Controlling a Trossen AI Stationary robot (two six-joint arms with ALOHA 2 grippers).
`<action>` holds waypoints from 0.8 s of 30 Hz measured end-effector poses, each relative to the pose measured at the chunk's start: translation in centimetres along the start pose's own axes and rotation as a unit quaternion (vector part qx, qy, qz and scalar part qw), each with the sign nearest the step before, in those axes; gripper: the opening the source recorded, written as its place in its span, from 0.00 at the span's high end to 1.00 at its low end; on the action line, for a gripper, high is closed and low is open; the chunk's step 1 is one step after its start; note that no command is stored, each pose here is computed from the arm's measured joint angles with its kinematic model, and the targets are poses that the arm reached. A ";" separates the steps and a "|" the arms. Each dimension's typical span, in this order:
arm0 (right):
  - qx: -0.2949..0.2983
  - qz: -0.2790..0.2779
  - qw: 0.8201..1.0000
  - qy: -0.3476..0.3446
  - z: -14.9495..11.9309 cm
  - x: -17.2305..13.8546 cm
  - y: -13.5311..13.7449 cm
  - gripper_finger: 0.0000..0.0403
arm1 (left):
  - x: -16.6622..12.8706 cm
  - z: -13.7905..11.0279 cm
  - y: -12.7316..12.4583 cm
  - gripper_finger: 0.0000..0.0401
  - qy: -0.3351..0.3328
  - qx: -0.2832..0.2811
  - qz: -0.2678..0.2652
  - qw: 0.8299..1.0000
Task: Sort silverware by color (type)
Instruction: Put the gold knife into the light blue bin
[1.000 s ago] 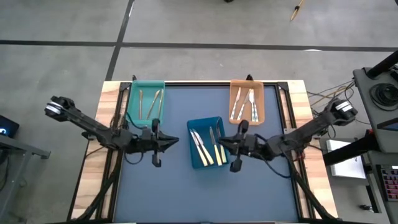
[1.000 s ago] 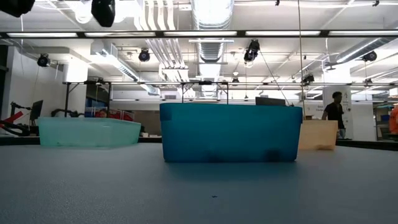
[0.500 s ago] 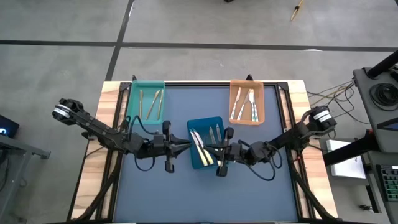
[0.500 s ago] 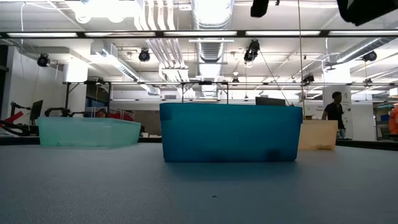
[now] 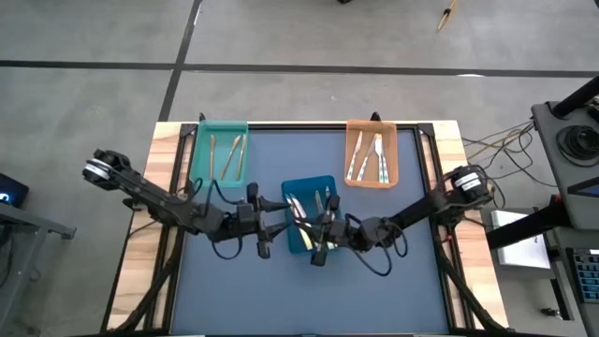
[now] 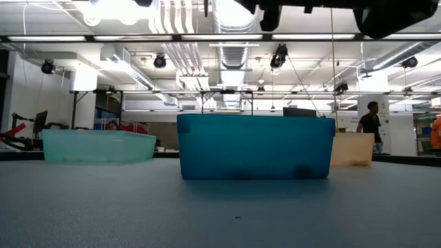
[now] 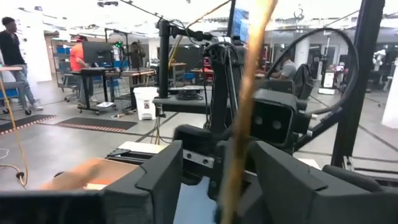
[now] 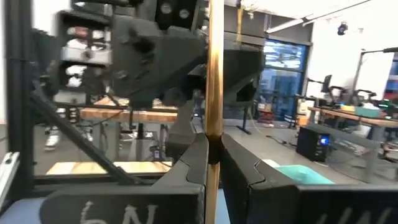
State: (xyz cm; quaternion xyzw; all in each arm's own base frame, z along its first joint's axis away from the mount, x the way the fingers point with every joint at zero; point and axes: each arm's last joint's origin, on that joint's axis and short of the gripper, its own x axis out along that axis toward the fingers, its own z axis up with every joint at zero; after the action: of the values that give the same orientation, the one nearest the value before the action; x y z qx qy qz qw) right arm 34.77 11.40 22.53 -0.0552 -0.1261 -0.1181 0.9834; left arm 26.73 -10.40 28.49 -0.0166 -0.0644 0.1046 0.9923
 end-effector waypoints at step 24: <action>-0.047 -0.128 0.989 0.050 -2.2 5.0 2.6 0.97 | -0.5 -0.6 -0.4 0.91 0.026 0.025 0.055 0.998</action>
State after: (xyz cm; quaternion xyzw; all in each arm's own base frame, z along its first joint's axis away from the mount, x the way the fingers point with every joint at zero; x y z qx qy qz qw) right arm 40.59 12.51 21.53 -0.0788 -0.0776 -0.2510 0.9617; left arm 26.39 -10.95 27.84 0.0015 -0.0349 0.1600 0.9865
